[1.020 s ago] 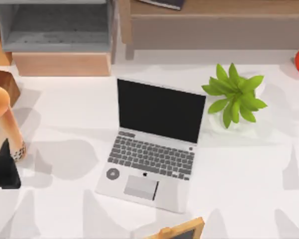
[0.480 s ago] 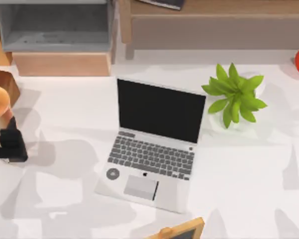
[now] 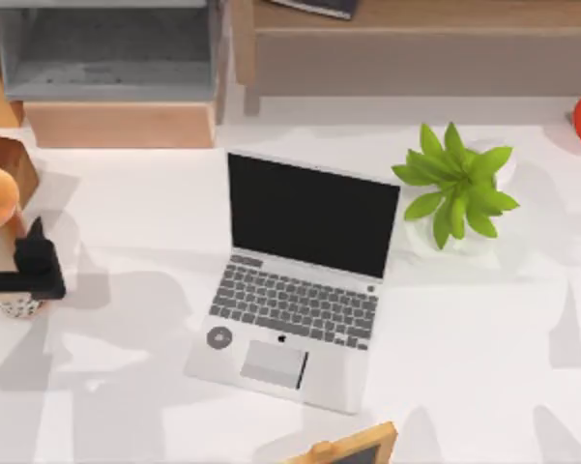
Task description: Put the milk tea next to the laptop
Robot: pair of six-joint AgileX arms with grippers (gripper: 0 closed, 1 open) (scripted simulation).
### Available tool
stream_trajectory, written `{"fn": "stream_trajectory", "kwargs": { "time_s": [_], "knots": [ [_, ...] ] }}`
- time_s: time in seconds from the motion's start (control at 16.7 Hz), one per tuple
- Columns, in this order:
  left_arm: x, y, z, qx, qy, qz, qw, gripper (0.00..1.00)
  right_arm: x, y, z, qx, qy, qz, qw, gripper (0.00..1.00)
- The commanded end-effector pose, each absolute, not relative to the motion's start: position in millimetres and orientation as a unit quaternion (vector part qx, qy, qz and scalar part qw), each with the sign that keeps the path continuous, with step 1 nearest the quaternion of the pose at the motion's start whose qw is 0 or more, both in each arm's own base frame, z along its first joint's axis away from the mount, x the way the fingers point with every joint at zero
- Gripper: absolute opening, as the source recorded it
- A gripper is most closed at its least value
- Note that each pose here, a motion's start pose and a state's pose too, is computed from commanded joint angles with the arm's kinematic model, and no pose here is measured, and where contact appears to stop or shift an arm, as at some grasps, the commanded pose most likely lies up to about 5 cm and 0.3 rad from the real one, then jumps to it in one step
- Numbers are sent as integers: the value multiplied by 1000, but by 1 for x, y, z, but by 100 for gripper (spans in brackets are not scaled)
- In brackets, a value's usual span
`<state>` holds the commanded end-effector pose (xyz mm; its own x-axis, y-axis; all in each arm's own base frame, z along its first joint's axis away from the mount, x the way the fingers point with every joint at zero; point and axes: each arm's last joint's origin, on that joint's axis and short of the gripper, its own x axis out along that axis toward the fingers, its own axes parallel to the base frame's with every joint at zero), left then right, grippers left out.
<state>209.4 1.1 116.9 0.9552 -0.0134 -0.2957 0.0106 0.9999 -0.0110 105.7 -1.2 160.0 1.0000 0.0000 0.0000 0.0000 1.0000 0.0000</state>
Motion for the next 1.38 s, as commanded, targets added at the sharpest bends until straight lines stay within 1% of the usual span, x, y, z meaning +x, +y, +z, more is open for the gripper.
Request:
{"fn": "stream_trajectory", "kwargs": {
  "time_s": [0.24,1.02,1.08,1.38],
  "knots": [
    [209,1,117,-5,150,-6,989,100,106,-1,160,0,0,0,1000,100],
    [209,1,117,-5,150,-6,989,2,106,-1,160,0,0,0,1000,100],
    [209,1,117,-5,150,-6,989,0,106,-1,160,0,0,0,1000,100],
    [209,1,117,-5,150,-6,989,0,106,-1,160,0,0,0,1000,100]
  ]
}}
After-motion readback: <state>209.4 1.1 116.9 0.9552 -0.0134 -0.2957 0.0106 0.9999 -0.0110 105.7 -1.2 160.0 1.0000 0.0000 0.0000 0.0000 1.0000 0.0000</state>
